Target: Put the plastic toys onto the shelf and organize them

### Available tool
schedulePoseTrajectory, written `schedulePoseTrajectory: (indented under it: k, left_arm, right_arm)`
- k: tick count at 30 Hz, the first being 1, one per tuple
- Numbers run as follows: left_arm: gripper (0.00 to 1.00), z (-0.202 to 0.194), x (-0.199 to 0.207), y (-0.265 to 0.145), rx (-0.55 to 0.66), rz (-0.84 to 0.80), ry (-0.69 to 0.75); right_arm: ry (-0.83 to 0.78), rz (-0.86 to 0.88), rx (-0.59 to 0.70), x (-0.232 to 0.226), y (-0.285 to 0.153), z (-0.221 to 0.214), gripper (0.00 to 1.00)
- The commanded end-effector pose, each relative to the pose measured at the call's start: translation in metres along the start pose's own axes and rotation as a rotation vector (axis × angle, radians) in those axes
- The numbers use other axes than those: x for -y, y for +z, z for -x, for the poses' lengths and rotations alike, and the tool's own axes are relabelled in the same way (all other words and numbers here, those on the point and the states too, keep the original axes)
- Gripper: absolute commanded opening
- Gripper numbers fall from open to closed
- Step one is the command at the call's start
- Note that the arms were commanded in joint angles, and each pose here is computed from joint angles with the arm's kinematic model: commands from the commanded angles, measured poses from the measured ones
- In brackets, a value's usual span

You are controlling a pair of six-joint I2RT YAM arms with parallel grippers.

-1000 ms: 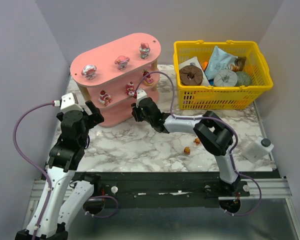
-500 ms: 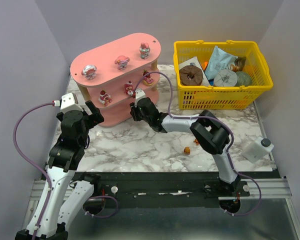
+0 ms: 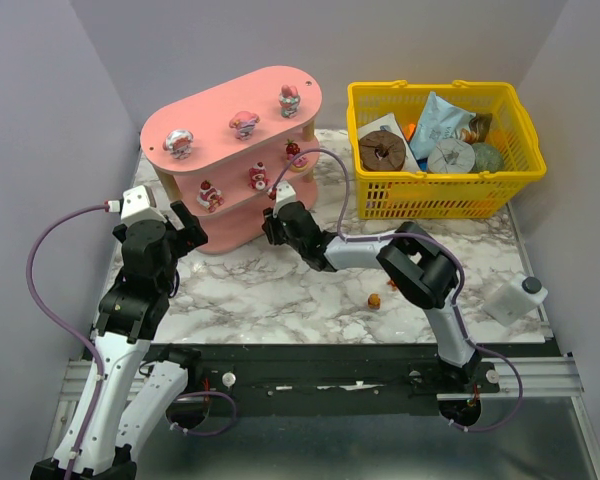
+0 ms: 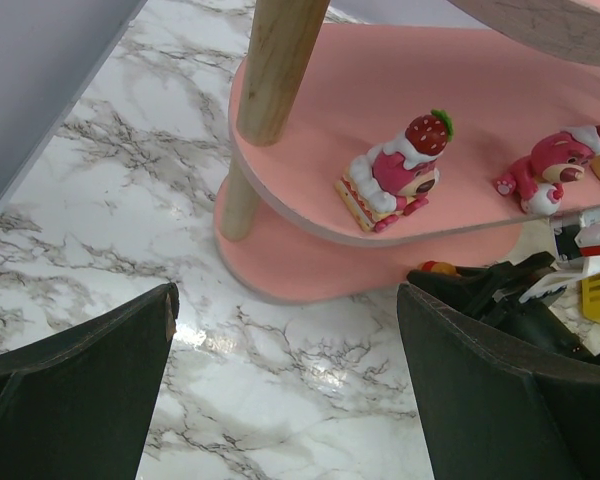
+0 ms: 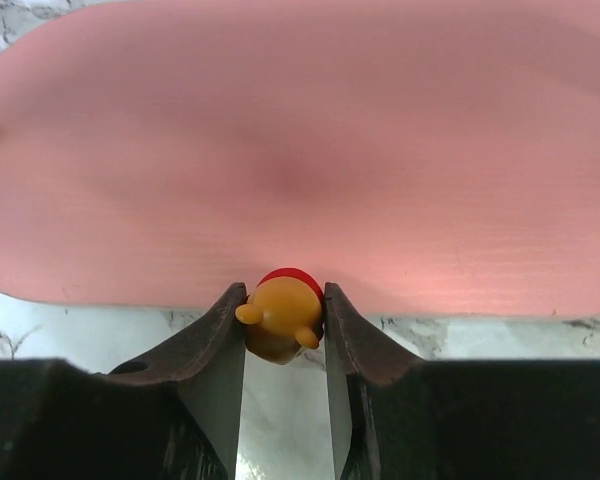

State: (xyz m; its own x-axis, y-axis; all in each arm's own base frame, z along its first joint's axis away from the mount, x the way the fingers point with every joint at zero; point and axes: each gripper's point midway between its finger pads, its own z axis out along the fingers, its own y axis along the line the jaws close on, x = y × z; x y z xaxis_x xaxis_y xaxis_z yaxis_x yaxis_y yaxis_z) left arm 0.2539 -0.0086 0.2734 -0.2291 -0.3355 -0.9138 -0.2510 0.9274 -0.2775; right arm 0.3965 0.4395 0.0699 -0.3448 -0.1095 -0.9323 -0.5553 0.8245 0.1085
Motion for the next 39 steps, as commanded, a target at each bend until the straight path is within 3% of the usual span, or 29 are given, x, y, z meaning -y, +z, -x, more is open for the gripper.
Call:
schedulePoseTrajectory:
  k: [1,11,21,39]
  left_arm:
    - [0.99,-0.001,-0.003,0.002,0.004,0.011,0.011]
    - [0.99,-0.001,-0.003,0.002,0.003,0.01,0.011]
    - [0.99,0.0,-0.003,0.002,0.004,0.009,0.012]
    - [0.99,0.0,-0.003,0.002,0.003,0.011,0.013]
  right_arm:
    - [0.017,-0.028,0.053,0.008,-0.006,0.01,0.31]
    - [0.048,-0.03,0.051,0.004,0.0,0.011,0.31]
    - [0.086,-0.052,0.027,0.003,0.008,0.012,0.38]
    - [0.137,-0.133,-0.067,0.003,0.014,-0.015,0.41]
